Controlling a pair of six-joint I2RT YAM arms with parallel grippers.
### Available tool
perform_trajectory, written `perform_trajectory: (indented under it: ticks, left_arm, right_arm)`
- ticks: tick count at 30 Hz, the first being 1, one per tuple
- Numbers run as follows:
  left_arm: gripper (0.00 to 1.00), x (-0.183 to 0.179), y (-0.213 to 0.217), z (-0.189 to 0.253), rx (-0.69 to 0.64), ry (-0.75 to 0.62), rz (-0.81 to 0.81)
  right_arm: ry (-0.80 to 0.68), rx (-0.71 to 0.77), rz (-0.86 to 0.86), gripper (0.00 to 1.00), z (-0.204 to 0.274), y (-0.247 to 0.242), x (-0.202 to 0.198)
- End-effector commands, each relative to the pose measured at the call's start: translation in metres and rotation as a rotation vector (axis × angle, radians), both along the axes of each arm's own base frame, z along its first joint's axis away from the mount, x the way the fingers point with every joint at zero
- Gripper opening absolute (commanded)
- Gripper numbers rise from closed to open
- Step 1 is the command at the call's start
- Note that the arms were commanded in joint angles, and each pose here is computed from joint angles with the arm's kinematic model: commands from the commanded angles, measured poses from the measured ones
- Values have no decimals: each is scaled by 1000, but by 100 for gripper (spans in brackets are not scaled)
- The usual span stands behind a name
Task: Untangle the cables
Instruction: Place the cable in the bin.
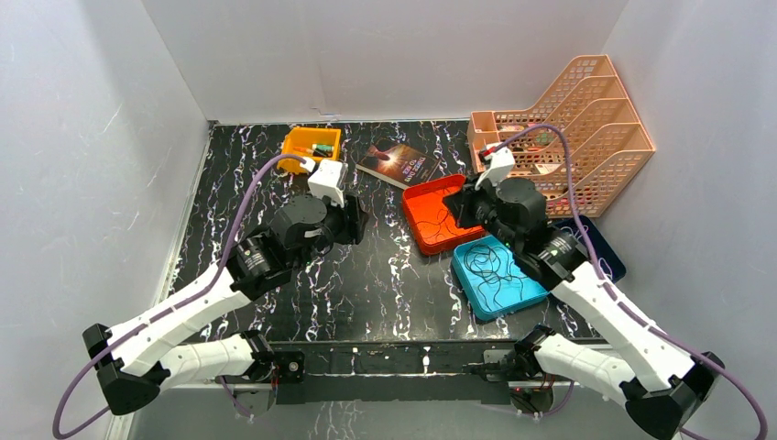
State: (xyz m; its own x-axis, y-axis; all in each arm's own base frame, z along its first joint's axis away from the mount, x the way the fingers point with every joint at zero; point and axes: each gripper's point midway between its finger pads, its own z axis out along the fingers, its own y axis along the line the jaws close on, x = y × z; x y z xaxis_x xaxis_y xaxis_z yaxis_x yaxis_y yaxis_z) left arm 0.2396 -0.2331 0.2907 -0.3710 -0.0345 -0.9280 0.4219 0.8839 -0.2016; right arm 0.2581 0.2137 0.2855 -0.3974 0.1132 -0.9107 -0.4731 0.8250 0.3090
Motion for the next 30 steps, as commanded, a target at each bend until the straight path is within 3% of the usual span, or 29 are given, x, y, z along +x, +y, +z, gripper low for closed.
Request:
perform_trajectory:
  ticks: [1, 10, 17, 25, 30]
  left_arm:
    - [49, 0, -2, 8, -28, -26, -18]
    - [55, 0, -1, -1, -6, -15, -15]
    - [58, 1, -13, -7, 28, 6, -60]
    - [59, 0, -17, -10, 24, 22, -77]
    - [59, 0, -21, -19, 22, 39, -79]
  right_arm:
    - [28, -135, -171, 0, 7, -46, -3]
    - [-29, -188, -446, 0, 52, -116, -14]
    - [35, -223, -761, 0, 1, -163, -14]
    - [185, -175, -878, 0, -43, -175, -30]
    - [295, -41, -928, 0, -75, -170, -43]
